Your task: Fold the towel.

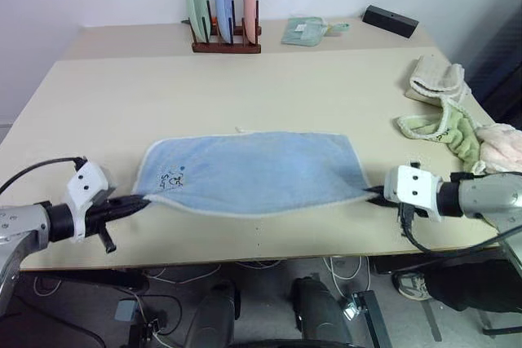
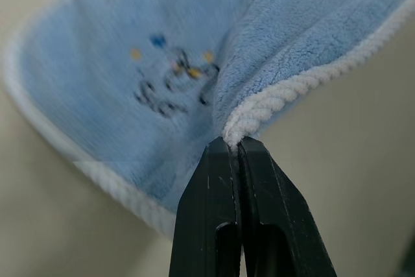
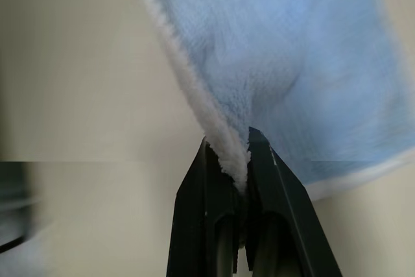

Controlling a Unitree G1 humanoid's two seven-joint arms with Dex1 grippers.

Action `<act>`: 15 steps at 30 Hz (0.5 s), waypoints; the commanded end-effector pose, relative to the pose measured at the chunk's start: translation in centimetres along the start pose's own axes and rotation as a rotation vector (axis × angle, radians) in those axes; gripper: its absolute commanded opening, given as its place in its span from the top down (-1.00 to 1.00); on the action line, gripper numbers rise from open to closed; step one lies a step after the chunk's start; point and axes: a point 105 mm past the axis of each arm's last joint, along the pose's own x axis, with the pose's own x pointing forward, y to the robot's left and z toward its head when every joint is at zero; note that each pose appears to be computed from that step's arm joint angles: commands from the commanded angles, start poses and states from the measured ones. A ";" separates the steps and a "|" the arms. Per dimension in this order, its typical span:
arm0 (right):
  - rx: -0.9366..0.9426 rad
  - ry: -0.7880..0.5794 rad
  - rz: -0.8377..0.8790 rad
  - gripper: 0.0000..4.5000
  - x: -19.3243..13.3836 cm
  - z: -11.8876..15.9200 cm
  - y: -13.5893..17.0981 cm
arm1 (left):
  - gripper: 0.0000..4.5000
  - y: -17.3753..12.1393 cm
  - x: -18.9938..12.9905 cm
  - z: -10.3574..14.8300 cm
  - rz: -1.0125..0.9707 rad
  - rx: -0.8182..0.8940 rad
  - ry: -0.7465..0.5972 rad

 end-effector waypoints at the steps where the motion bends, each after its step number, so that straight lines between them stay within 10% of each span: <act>1: -0.027 -0.014 -0.009 0.95 -1.3 1.0 -0.4 | 1.00 0.3 -1.1 1.2 0.011 0.032 -0.019; 15: -0.124 -0.034 -0.174 0.95 1.1 1.1 -8.1 | 1.00 5.6 3.2 4.4 0.122 0.156 -0.134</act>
